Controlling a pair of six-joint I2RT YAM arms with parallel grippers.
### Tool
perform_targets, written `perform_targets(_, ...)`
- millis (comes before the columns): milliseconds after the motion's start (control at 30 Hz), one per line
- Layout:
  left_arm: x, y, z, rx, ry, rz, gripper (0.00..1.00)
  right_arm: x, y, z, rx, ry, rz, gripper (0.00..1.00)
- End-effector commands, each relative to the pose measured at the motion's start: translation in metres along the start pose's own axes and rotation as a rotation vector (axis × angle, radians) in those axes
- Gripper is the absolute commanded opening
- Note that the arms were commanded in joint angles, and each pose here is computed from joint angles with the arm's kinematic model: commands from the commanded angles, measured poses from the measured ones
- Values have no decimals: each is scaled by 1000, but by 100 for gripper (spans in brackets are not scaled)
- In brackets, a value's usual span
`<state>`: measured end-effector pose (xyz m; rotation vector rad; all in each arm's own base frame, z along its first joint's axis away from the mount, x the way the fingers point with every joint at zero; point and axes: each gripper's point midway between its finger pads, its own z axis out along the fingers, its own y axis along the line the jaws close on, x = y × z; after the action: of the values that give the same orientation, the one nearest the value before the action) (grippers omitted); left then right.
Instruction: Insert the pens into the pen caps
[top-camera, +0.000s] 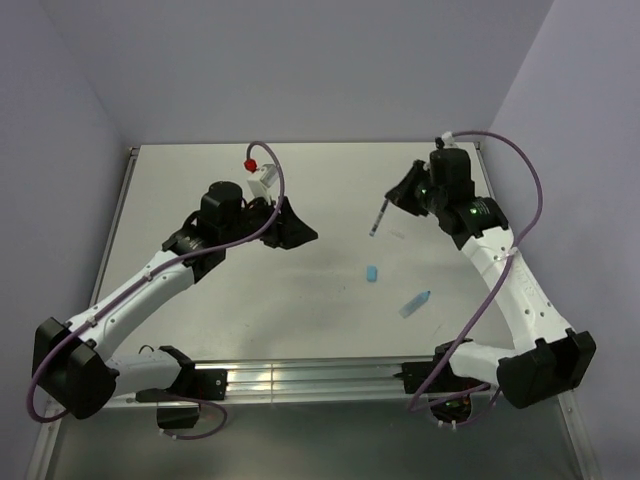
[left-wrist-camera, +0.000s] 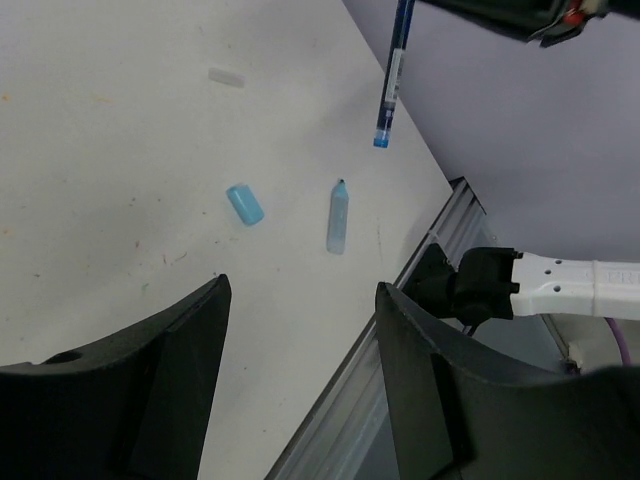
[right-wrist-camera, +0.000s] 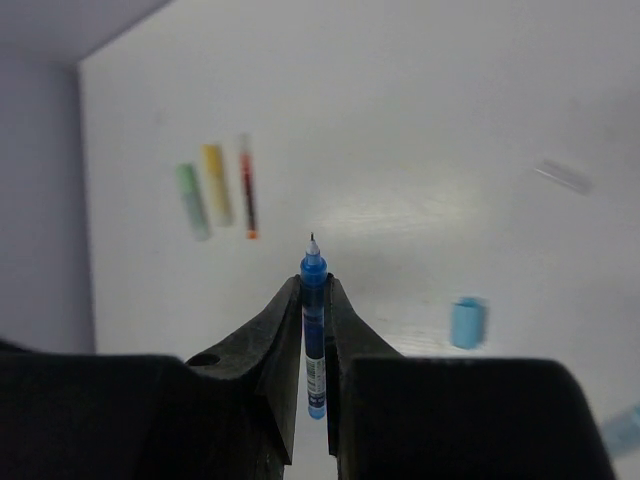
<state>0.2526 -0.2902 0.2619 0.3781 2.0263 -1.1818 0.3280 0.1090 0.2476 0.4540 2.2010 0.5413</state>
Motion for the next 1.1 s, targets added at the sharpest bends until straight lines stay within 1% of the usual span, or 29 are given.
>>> perform_targets(0,-41,-44,-2,175,-105,63,65,-21,78,-9,-202,-40,1,0)
perform_targets(67,-45,-47,-1,190,-119,74,66,-19,108,-14,-278,-22,-3,0)
perform_targets(133,-51,-50,-2,203,-143,93,66,-16,120,-7,-290,-5,-10,0)
perform_targets(300,-56,-58,-6,230,-171,114,67,-8,152,-7,-352,24,-27,0)
perform_targets(567,-55,-46,3,182,-156,106,66,8,185,-14,-417,59,-39,0)
perform_targets(833,-57,-41,3,153,-164,118,66,21,205,-25,-455,80,-63,0)
perform_targets(1000,-57,-42,2,161,-166,116,62,28,214,-28,-469,93,-72,0)
perform_targets(1067,-57,-44,0,167,-170,118,58,29,216,-30,-476,94,-72,0)
